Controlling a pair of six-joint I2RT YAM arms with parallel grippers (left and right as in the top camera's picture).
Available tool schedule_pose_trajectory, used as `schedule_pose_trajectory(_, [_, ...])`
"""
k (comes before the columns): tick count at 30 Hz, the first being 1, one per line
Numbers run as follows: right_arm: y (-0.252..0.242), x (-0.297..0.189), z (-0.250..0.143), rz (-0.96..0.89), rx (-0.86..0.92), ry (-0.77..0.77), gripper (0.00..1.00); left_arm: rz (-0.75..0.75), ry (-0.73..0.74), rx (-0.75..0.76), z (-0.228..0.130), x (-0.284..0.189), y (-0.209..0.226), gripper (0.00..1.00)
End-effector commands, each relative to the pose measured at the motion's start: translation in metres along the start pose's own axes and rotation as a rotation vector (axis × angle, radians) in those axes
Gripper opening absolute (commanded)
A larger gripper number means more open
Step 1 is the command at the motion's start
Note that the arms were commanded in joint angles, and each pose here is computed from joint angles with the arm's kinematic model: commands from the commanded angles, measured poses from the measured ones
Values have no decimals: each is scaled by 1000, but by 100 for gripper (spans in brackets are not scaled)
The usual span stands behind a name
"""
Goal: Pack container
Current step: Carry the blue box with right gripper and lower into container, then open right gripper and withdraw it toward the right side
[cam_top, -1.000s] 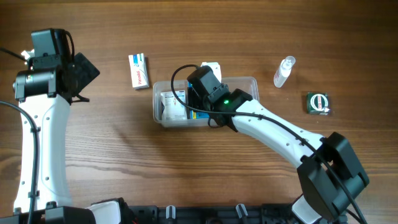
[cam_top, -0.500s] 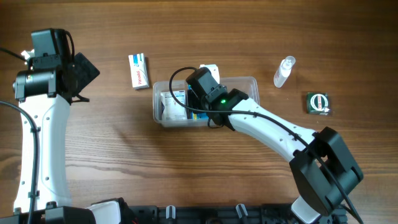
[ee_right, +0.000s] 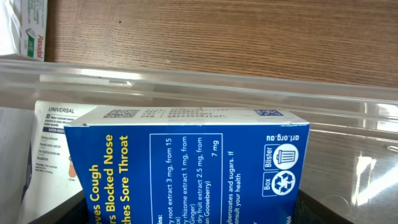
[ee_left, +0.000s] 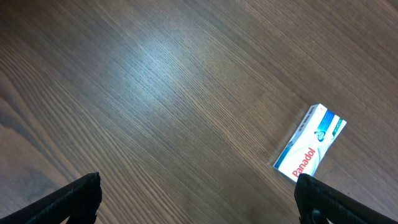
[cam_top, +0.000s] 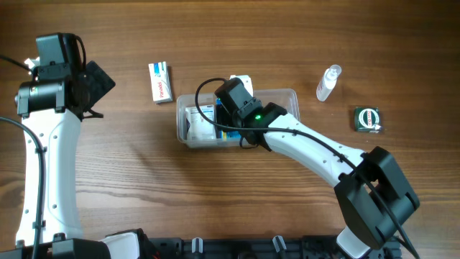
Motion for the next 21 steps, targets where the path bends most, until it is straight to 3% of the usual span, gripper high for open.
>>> schedule_pose_trajectory(1, [5,3,2,14,-8,9,71,5,-17,-4,3,-3,2,100])
schedule_pose_trajectory(9, [5,3,2,15,-8,8,86,5,-17,-4,3,-3,2,100])
schedule_pose_trajectory(15, [5,3,2,15,-17,8,87,5,-17,-4,3,-3,2,100])
schedule_pose_trajectory(18, [2,3,4,2,-60,1,81,5,-17,-4,3,-3,2,100])
schedule_pose_trajectory(21, [-5,4,8,-11,-43,2,65,5,-17,-4,3,-3,2,100])
Point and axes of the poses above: each gripper's point midway between its finger pads, its own x axis out along the fingers, its own y axis along the line the jaws close on, z = x × y, the point moved 6 cm from there along -x, back along the fingers, and after that the axes turned 9 degrees about x, right-handed, at the moved point
